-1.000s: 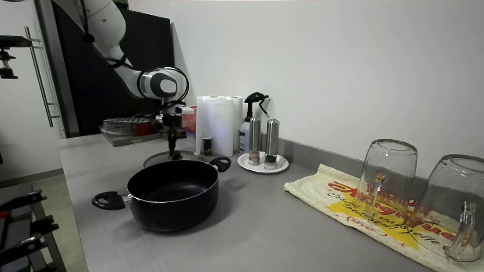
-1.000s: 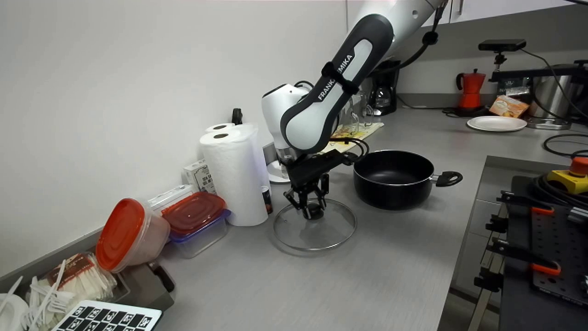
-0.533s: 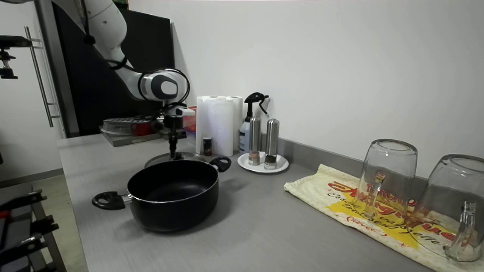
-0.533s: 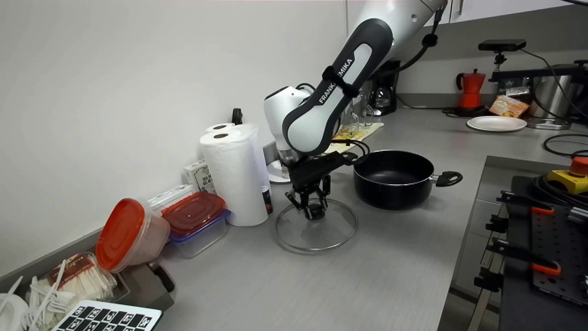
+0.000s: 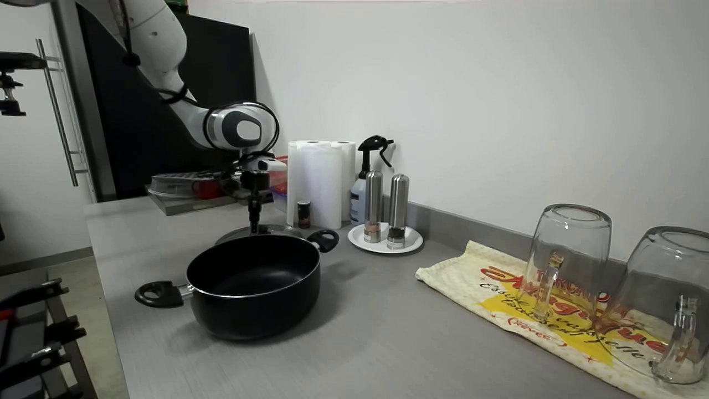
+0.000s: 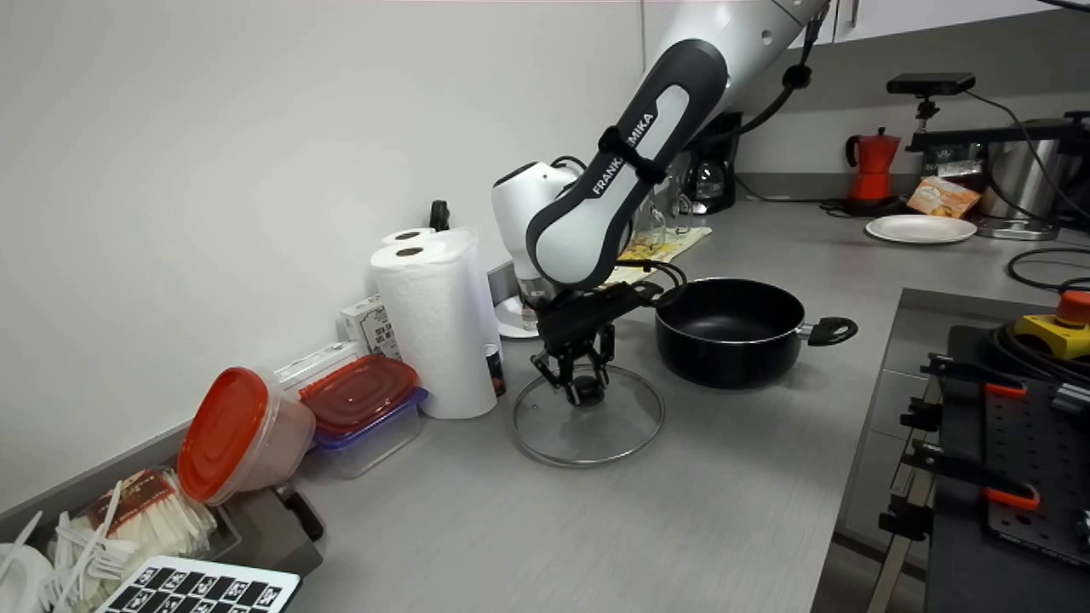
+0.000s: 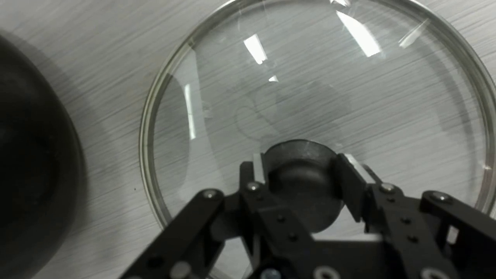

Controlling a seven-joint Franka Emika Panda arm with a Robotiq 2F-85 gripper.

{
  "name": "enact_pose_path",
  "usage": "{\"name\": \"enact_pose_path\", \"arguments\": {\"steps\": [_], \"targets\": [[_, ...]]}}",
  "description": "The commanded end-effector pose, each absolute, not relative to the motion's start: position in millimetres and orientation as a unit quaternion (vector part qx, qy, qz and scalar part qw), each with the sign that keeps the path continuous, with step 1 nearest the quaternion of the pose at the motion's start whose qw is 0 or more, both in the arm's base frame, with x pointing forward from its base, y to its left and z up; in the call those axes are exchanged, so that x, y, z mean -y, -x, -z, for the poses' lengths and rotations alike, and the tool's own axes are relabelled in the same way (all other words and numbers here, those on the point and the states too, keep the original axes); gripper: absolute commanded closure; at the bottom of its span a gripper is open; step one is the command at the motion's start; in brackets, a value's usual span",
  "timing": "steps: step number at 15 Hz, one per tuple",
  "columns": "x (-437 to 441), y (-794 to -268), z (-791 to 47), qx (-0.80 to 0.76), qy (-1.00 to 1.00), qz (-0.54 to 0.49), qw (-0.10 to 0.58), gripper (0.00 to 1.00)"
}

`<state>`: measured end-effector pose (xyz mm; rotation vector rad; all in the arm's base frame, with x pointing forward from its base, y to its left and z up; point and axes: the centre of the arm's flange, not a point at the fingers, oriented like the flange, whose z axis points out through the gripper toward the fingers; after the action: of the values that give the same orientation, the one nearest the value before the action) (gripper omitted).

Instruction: Put the lid on the table

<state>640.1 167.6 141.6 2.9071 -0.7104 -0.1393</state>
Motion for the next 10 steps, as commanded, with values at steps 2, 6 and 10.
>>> {"name": "enact_pose_path", "arguments": {"steps": [2,6,10], "targets": [[-167.4,-639.8,-142.4,0.246,-0.965,0.044,0.073,0.77],[-165.9,-639.2,-138.9,0.238,-0.967,0.05,0.076,0.52],[-165.9,-639.0,-138.6,0.238,-0.967,0.051,0.076,0.52]]}}
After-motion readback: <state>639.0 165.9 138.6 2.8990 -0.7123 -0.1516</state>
